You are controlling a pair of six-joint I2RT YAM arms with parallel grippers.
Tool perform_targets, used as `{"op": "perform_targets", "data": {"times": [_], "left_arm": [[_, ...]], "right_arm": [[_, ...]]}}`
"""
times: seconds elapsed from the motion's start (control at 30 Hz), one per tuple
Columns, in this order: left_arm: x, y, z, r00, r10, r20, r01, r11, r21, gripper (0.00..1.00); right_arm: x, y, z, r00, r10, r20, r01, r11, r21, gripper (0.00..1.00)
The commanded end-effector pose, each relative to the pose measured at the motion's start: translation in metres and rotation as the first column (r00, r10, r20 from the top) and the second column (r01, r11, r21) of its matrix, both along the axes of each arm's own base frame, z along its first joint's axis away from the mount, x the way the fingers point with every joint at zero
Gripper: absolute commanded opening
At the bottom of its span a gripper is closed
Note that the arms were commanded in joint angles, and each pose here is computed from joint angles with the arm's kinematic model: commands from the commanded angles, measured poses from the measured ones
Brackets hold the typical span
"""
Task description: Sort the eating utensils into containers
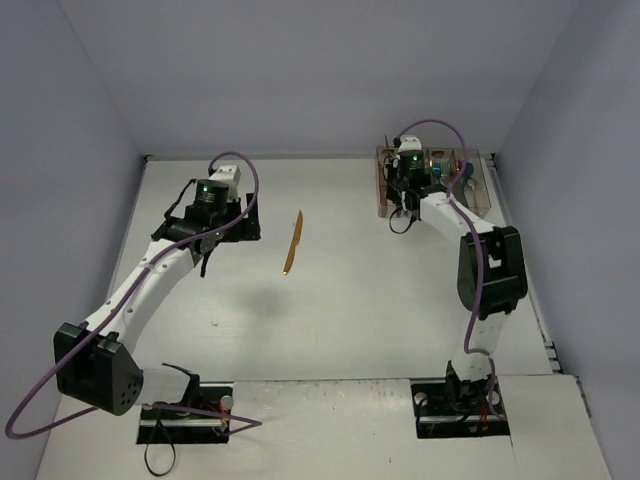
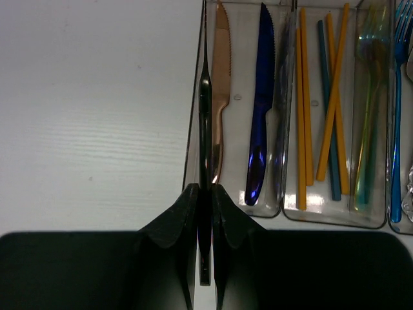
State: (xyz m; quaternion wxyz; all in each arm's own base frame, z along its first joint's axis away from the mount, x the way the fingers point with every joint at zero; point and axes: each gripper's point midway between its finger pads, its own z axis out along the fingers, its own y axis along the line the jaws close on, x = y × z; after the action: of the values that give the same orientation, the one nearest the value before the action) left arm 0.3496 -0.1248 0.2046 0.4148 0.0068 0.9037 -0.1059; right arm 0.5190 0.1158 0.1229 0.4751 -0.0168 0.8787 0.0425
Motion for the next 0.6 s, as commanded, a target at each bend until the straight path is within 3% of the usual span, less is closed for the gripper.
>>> {"op": "perform_targets", "data": {"times": [0.0, 0.33, 0.57], "left_arm": [[-0.013, 0.01, 0.002, 1.0, -0.016, 0.014, 0.015, 0.999, 0.039, 0.79], [-0.029, 0.013, -0.011, 0.999, -0.021, -0.026, 0.022, 0.999, 0.043, 0.79], [-0.027, 0.003, -0.017, 0.998, -0.033, -0.05, 0.034, 0.999, 0.025, 0.79]], "right_arm": [[0.04, -0.009, 0.028, 0.994, -0.015, 0.107, 0.015, 1.0, 0.007, 0.0], [0.075, -0.017, -0.008, 0.997, -0.022, 0.074, 0.023, 1.0, -0.01, 0.01], [0.069, -0.018, -0.013, 0.998, -0.022, 0.061, 0.023, 1.0, -0.015, 0.3]]}}
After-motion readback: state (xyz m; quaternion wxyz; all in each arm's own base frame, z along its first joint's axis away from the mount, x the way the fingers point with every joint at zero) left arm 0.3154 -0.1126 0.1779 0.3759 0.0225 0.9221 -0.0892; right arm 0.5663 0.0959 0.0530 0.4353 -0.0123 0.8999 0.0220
